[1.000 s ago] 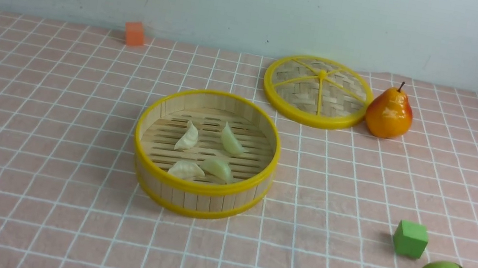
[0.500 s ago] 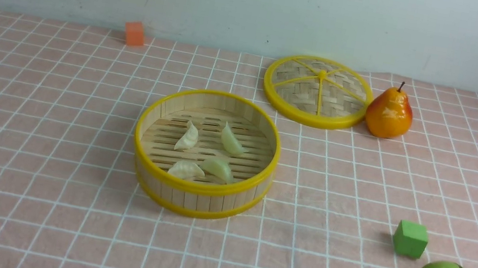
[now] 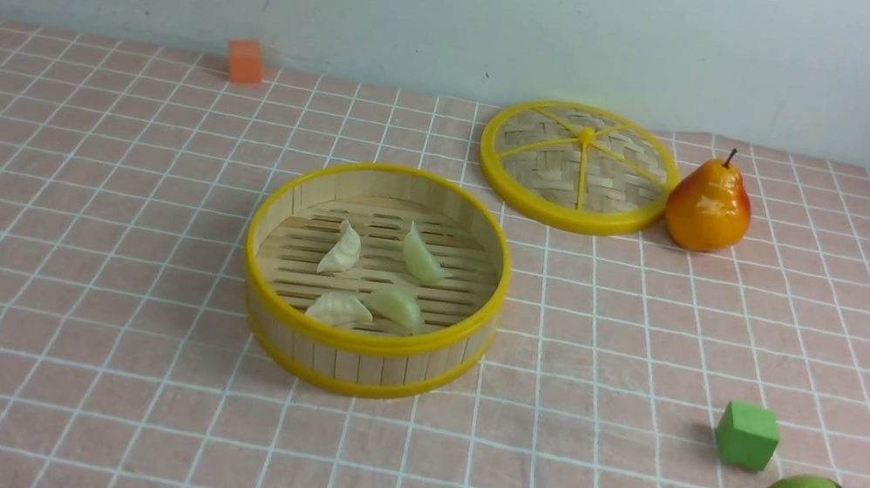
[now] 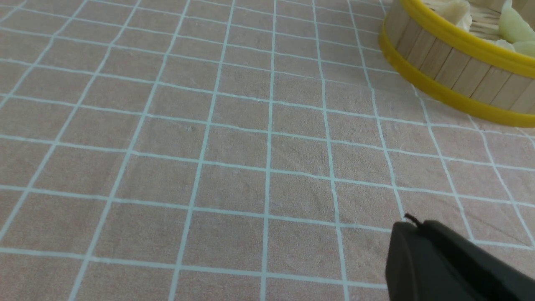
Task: Put the dumplings into the steamer on the table with the pink tablecloth.
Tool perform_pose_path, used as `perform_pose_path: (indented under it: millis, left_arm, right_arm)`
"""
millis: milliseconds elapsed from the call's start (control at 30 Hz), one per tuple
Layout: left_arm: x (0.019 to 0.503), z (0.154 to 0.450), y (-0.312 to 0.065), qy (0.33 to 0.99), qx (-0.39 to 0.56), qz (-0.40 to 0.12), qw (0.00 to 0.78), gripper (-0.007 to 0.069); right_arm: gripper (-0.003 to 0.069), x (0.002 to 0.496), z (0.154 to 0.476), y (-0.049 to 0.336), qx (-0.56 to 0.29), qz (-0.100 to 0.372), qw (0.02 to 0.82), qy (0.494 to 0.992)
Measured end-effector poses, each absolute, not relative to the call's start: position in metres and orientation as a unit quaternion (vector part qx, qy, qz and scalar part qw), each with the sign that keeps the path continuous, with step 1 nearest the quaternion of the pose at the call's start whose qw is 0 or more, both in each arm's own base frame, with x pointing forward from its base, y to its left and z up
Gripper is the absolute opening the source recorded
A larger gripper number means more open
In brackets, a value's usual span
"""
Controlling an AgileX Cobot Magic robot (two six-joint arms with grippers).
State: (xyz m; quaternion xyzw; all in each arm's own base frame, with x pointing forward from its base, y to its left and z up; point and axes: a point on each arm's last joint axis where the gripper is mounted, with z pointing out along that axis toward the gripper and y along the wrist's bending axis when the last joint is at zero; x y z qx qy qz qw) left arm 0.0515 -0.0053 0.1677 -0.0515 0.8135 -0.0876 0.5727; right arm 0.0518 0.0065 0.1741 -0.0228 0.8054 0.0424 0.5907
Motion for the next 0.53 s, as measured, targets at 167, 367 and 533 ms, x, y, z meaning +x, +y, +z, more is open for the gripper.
perform_pose_path:
  millis: [167,367,533]
  left_arm:
    - [0.0515,0.1677,-0.0053,0.813,-0.051,-0.088,0.573,-0.0014]
    - [0.0515,0.1677,-0.0053,0.813,-0.051,-0.088,0.573,-0.0014]
    - [0.0515,0.1677,-0.0053,0.813,-0.051,-0.088,0.573,-0.0014]
  right_arm:
    - [0.0071,0.0518,0.1741,0.0065,-0.023,0.042,0.591,0.805]
    - [0.0082,0.0518,0.1741,0.0065,-0.023,0.042,0.591,0.805]
    - [0.0090,0.0518,0.1741,0.0065,-0.023,0.042,0.591,0.805]
